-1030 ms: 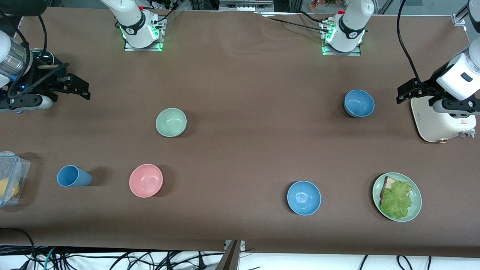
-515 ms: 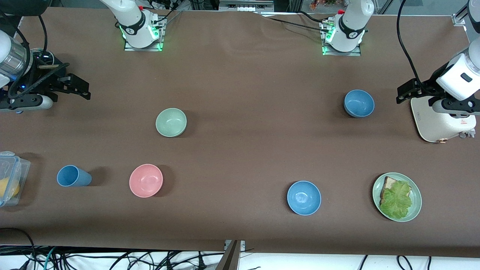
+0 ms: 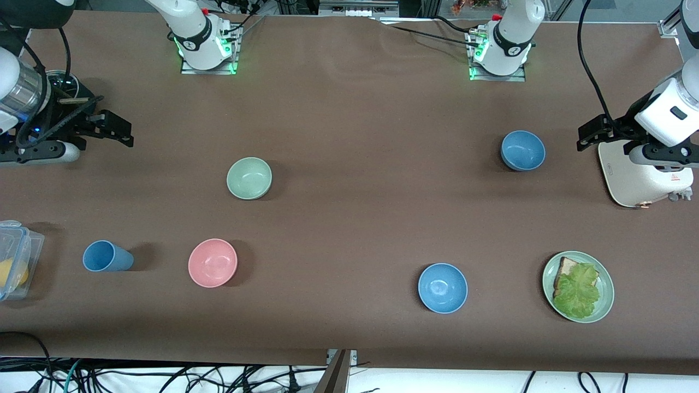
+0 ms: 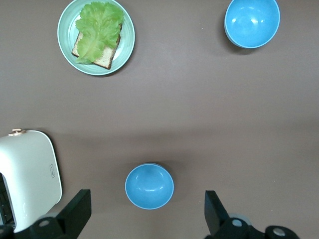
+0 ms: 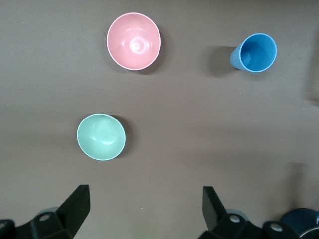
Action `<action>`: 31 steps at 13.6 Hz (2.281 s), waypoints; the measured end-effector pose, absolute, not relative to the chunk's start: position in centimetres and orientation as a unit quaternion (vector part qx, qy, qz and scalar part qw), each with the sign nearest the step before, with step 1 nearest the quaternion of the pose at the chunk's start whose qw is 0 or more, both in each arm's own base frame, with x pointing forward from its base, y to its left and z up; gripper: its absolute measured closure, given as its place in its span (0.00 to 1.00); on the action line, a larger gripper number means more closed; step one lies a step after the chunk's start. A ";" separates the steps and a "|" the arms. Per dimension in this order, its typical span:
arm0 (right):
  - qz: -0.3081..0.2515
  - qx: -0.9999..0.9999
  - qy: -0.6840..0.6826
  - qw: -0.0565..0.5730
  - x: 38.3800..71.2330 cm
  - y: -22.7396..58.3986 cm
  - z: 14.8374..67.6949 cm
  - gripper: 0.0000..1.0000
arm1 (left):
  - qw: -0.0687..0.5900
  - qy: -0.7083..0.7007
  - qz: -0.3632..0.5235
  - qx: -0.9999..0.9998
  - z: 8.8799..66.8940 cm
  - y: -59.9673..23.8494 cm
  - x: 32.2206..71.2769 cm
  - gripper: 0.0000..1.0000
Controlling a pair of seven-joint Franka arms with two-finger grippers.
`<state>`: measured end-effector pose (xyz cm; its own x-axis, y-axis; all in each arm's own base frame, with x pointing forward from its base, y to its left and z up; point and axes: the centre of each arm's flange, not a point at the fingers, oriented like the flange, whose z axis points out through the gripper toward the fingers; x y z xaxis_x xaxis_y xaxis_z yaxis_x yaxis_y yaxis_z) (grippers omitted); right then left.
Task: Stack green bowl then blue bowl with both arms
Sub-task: 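Reach the right gripper down to the light green bowl's rim, then close the right gripper on the green bowl's rim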
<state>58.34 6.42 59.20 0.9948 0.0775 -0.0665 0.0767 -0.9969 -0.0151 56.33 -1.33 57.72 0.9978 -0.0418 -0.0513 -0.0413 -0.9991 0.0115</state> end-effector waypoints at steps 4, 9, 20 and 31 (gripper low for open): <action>0.070 -0.997 -0.041 0.008 59.8 6.8 55.1 0.00 | 0.005 -0.022 -0.026 0.999 57.7 -1.5 56.3 0.00; 0.110 -0.992 -0.059 0.032 61.1 9.5 50.2 0.00 | 0.005 -0.027 -0.028 0.999 57.3 -2.0 56.5 0.00; 0.051 -0.995 -0.070 0.057 53.9 14.6 28.9 0.00 | 0.005 -0.027 -0.029 0.999 57.2 -2.0 56.6 0.00; 0.010 -0.997 -0.061 0.055 51.4 13.6 24.9 0.04 | 0.005 -0.027 -0.031 0.999 57.0 -2.0 56.7 0.00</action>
<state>51.37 13.61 24.86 0.9923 0.1228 -0.0133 0.1206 -0.9866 -0.1101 56.65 -2.04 57.02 0.9967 -0.0544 -0.0610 -0.0537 -0.9985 0.0124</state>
